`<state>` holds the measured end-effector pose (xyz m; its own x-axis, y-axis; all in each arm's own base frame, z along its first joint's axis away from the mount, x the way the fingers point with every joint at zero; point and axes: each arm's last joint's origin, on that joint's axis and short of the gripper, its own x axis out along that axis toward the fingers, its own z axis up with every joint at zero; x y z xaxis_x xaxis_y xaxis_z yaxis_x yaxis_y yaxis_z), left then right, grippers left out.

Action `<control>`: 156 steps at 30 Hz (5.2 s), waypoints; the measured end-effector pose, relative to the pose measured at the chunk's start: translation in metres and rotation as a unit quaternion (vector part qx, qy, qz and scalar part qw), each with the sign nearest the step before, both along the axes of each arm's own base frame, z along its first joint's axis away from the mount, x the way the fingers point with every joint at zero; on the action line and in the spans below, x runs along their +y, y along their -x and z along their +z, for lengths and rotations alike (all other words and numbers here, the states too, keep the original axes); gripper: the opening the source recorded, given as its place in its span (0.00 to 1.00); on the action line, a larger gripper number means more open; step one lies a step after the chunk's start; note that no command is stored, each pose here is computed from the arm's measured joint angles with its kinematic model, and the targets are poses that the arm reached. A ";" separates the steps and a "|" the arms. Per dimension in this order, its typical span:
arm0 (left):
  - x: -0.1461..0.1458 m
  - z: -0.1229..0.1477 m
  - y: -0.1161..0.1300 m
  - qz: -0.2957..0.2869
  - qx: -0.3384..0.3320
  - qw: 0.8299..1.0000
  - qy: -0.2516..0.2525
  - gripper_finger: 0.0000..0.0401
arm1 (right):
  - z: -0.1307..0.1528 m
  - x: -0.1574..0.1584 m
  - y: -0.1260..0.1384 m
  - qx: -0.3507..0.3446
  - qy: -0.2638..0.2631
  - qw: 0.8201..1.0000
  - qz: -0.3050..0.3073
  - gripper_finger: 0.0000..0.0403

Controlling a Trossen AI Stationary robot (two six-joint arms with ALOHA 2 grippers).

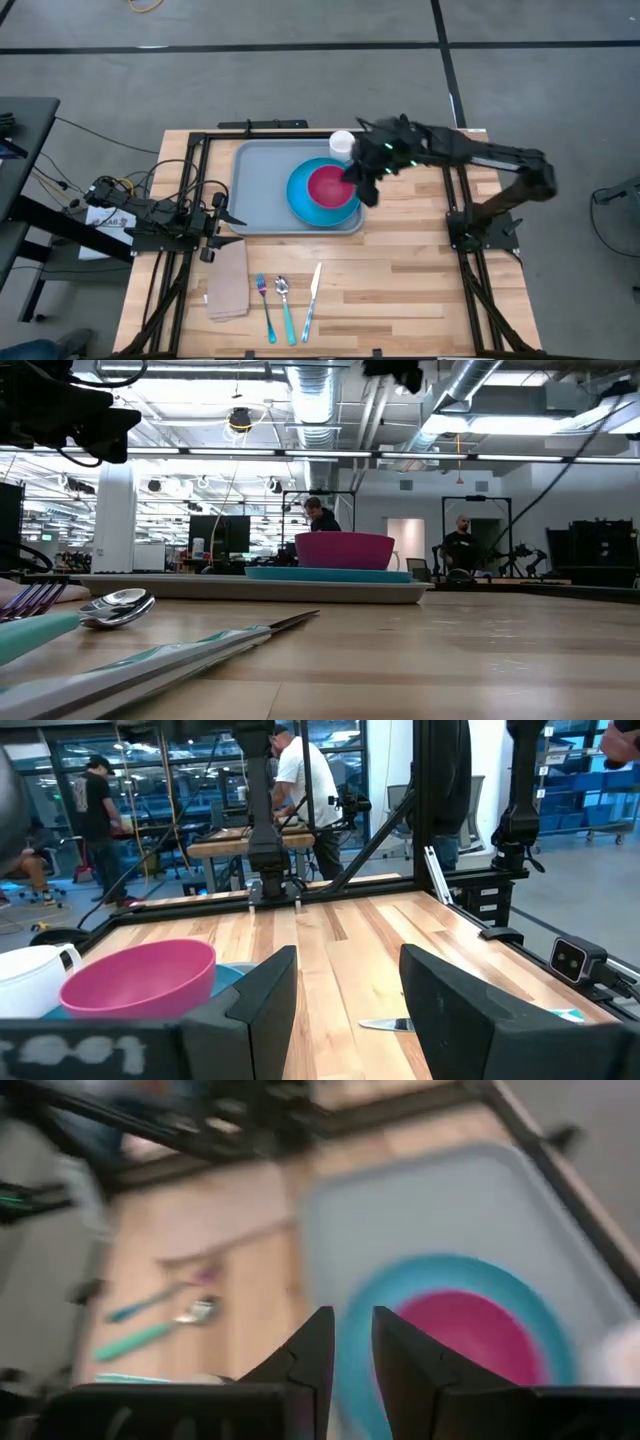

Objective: Set up tray
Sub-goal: Put the brown napkin on the gray serving tray to the left of the blue plate

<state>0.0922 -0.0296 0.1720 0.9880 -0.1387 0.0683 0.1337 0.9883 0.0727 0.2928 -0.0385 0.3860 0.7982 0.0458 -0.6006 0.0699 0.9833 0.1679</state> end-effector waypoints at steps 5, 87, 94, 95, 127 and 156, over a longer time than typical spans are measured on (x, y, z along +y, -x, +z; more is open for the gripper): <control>0.000 0.000 0.000 0.000 0.000 1.000 0.001 0.42 | -0.014 0.019 0.038 -0.113 -0.056 0.990 0.055 0.16; 0.000 0.000 0.000 0.000 0.000 1.000 0.002 0.42 | -0.216 0.034 0.197 -0.311 0.001 0.946 -0.094 0.16; 0.001 0.000 0.000 0.012 -0.001 1.000 -0.002 0.42 | -0.216 0.034 0.197 -0.311 0.001 0.946 -0.094 0.16; 0.001 0.000 0.000 0.012 -0.001 1.000 -0.002 0.42 | -0.216 0.034 0.197 -0.311 0.001 0.946 -0.094 0.16; 0.000 0.000 0.000 -0.047 0.092 0.731 0.674 0.42 | -0.216 0.034 0.197 -0.311 0.001 0.946 -0.095 0.16; -0.024 0.017 -0.038 0.270 0.620 0.624 0.391 0.42 | -0.216 0.034 0.197 -0.311 0.001 0.946 -0.095 0.16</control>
<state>0.1301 -0.0537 0.1895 0.2374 -0.1665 -0.9570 -0.7602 0.5816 -0.2897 0.0959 -0.0044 0.1704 0.9908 -0.1346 -0.0127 0.1339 0.9633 0.2325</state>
